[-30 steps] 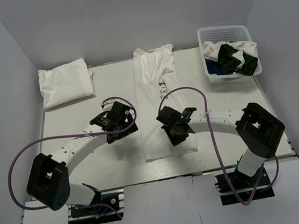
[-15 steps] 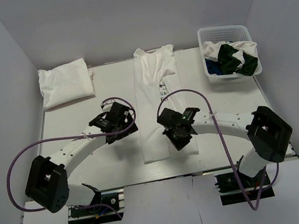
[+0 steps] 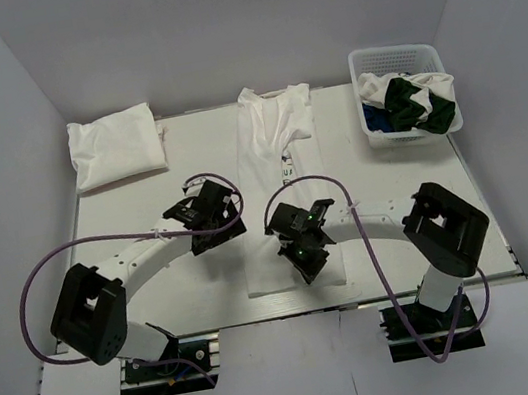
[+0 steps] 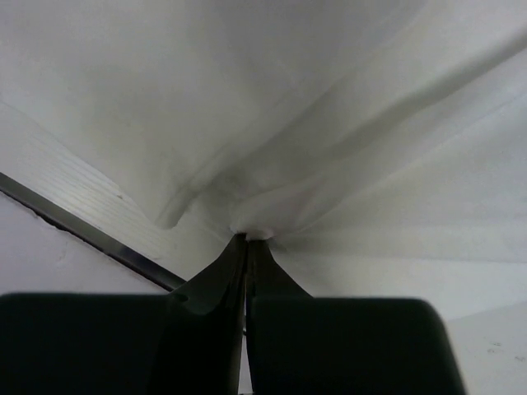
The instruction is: Fold and stack the t-shirts
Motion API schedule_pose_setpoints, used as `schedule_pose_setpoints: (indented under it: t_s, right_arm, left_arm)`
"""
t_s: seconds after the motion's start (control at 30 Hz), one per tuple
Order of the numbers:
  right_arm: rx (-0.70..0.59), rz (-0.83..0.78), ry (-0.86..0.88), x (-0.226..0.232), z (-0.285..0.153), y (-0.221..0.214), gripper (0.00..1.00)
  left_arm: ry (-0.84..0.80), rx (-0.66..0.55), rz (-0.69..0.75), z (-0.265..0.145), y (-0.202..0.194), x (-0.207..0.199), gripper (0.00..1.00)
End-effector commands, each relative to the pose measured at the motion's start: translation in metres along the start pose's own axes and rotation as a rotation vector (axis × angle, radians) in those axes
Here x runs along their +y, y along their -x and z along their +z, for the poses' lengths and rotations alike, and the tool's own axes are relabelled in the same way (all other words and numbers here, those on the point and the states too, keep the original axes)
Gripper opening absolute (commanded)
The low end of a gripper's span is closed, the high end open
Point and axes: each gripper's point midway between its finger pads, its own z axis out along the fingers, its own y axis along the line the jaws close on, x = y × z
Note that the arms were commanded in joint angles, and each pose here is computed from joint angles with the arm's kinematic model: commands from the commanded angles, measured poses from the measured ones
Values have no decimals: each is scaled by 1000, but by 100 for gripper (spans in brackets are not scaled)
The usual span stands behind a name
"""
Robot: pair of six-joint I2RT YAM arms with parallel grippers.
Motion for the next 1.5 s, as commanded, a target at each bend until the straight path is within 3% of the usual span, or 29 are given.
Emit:
schedule_pose_setpoints:
  t_s: [0.0, 0.03, 0.17, 0.23, 0.3, 0.33, 0.47, 0.67, 0.83, 0.93, 1.07, 1.1, 1.17, 1.2, 1.27, 1.3, 1.4, 1.47]
  right_arm:
    - [-4, -41, 38, 8, 9, 1, 0]
    - [-11, -42, 29, 7, 10, 2, 0]
    - [-51, -76, 81, 17, -2, 10, 28]
    - [-110, -109, 128, 29, -19, 19, 37]
    - [-202, -123, 170, 38, -42, 31, 63]
    - [-239, -124, 185, 41, -52, 32, 90]
    - [-324, -50, 144, 32, -72, 33, 90]
    - [-358, 287, -29, -18, -66, -1, 90]
    - [-379, 475, -76, -45, -57, -28, 90]
    - [-358, 490, -39, -46, -47, -34, 90]
    - [-294, 504, 41, -36, -33, -41, 82]
    - [-277, 511, 44, -36, -29, -43, 76]
    - [-263, 507, 62, -34, -26, -44, 70]
    - [-255, 510, 74, -33, -25, -45, 64]
    - [-255, 511, 87, -32, -23, -44, 57]
    - [-251, 515, 88, -32, -22, -45, 48]
    - [-245, 535, 59, -38, -19, -48, 38]
    - [-254, 538, 52, -40, -17, -47, 29]
  left_arm:
    - [-15, 9, 3, 2, 1, -6, 99]
    - [-9, 15, 5, 2, 0, -4, 99]
    - [-9, 15, 5, 2, 0, -4, 99]
    - [6, 29, 21, 1, -4, 0, 99]
    - [-25, 44, 27, -6, -8, -5, 99]
    - [-45, 77, 55, -7, -17, -4, 99]
    - [-154, 193, 133, -12, -53, -5, 99]
    - [-396, 366, 180, -29, -102, -23, 99]
    - [-354, 444, 203, -23, -124, -17, 99]
    - [-316, 491, 223, -18, -136, -14, 87]
    - [-305, 540, 239, -18, -149, -10, 65]
    - [-282, 549, 241, -17, -151, -5, 54]
    - [-278, 558, 250, -18, -155, -4, 42]
    - [-270, 565, 251, -17, -156, -3, 29]
    - [-286, 550, 250, -15, -154, -7, 22]
    - [-278, 558, 250, -13, -155, -6, 11]
    - [-259, 538, 254, -8, -150, -9, 0]
    - [-254, 542, 254, -6, -150, -10, 0]
